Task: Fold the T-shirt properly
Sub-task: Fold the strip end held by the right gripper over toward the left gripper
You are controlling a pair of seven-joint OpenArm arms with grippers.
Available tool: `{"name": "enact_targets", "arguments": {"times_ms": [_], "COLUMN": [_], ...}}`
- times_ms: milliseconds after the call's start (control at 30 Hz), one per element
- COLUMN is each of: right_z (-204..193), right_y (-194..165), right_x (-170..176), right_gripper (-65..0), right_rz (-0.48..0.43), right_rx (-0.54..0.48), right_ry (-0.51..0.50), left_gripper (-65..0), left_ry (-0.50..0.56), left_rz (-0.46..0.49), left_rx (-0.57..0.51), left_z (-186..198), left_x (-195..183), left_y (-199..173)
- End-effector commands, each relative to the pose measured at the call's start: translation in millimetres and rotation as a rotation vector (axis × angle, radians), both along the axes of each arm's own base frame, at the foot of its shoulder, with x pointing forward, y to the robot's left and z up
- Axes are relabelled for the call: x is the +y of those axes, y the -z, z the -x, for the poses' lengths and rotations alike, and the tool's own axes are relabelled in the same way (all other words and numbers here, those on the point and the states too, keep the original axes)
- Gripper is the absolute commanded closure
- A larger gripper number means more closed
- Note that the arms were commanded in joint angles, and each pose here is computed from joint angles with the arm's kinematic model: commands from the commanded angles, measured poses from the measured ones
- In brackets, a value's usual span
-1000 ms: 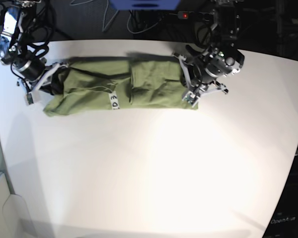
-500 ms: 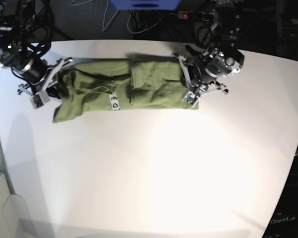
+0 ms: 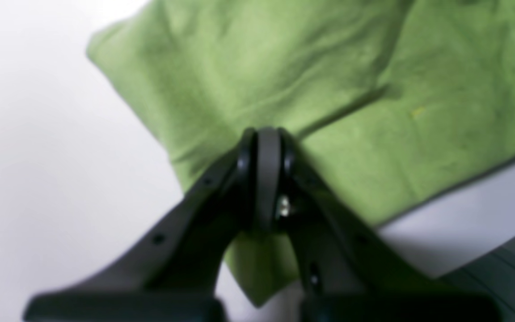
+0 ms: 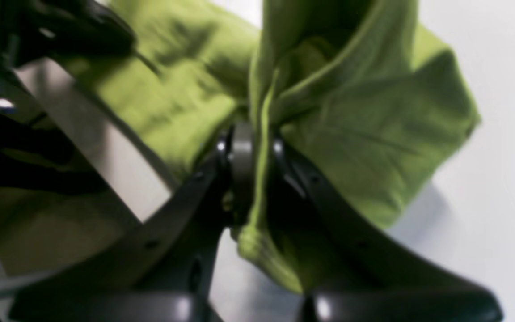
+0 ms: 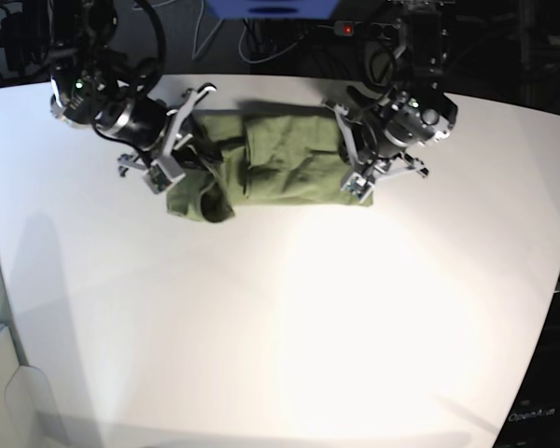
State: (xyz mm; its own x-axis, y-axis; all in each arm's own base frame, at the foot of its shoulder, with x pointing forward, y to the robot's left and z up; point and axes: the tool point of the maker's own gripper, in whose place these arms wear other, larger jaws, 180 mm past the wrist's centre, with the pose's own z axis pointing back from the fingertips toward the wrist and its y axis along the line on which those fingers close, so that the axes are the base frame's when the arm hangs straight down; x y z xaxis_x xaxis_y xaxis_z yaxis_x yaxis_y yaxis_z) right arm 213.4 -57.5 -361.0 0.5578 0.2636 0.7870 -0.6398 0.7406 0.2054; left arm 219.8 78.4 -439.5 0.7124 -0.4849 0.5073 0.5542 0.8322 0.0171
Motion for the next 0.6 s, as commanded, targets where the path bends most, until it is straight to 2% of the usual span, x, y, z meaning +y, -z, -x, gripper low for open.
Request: {"name": "enact_targets", "arguments": {"times_ms": [0, 100, 267, 400, 567], "right_z": [-7.0, -12.4, -15.6, -17.4, -17.2], "right_y": [-13.6, -16.4, -24.2, -28.2, -27.8], "right_x": [9.3, 29.4, 64.5, 79.5, 80.7], "right_gripper": [-0.4, -0.3, -0.3, -0.3, -0.3], "right_rz": [-0.038, -0.068, -0.108, -0.124, -0.125], "right_rx": [-0.043, -0.032, -0.037, -0.035, -0.032], "right_ry": [-0.007, 0.002, -0.052, -0.062, -0.062], "left_gripper": [-1.1, -1.1, -1.1, -1.1, -1.1], "left_ry": [0.006, 0.005, 0.005, 0.005, -0.018], "left_rz": [-0.078, -0.078, -0.078, -0.077, -0.084], "left_rx": [0.086, 0.085, 0.082, 0.079, 0.067], "left_z": [18.9, 18.2, 17.2, 16.2, 13.1], "left_x": [11.9, 11.9, 11.9, 11.4, 19.1], "left_y": [13.2, 12.9, 12.2, 11.4, 8.1]}}
